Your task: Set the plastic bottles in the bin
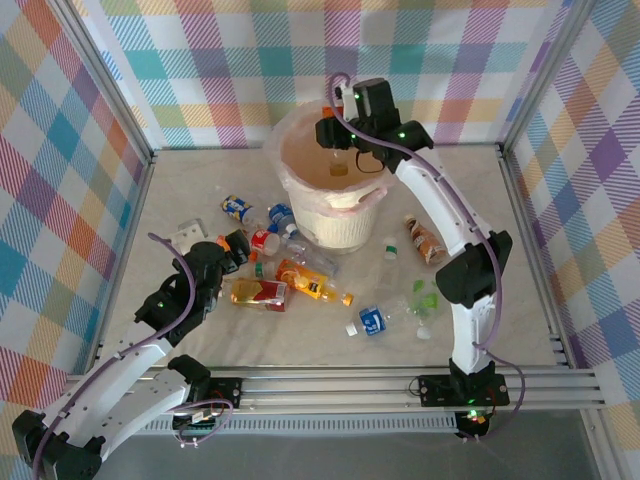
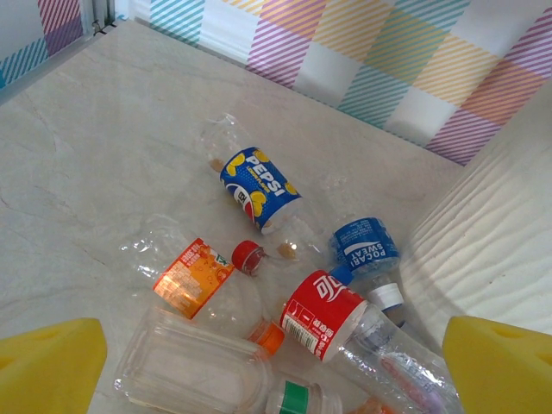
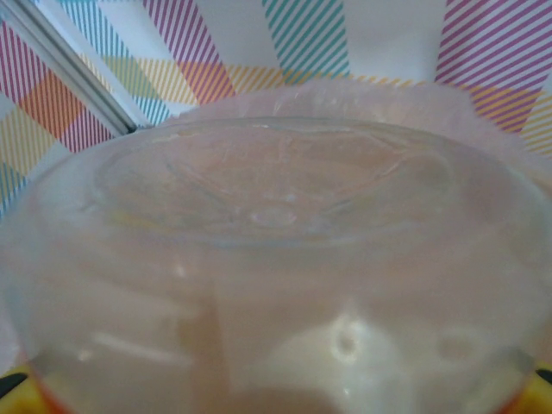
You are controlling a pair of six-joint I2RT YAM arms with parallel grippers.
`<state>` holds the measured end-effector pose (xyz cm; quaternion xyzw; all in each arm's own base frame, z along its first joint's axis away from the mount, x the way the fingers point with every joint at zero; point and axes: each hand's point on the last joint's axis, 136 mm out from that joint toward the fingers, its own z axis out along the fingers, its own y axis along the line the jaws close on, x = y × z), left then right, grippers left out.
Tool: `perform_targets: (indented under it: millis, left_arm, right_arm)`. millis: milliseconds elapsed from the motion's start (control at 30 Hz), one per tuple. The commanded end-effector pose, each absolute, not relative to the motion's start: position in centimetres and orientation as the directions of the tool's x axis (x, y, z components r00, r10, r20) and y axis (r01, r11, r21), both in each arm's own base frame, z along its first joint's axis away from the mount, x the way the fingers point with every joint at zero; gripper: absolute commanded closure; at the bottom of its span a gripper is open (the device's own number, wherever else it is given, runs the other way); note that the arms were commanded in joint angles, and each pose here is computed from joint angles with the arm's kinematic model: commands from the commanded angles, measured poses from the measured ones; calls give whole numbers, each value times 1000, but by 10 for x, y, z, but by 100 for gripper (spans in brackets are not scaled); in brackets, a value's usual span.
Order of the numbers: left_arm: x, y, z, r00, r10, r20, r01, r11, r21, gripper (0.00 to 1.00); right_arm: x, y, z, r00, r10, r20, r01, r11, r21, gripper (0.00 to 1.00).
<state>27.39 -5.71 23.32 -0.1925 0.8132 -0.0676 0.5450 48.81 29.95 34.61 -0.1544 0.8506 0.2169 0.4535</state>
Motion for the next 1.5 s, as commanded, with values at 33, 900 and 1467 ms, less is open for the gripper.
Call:
perform_targets:
  millis: [33,900,1467]
  left_arm:
    - [274,-57,237,-309,-410,-858,-237,907,-348,0]
    - [273,-50,235,-298,-409,-862,-273,902,-334,0]
    - [271,-48,236,-298,-407,-863,-283,902,-328,0]
  right_arm:
    - [484,301,338,-540,-125,-832,-497,846,195,75]
    - [499,298,226,-679,-329,-656,-491,868,74,43]
    - [502,295,248,-665,-325,-672,-483,874,56,8]
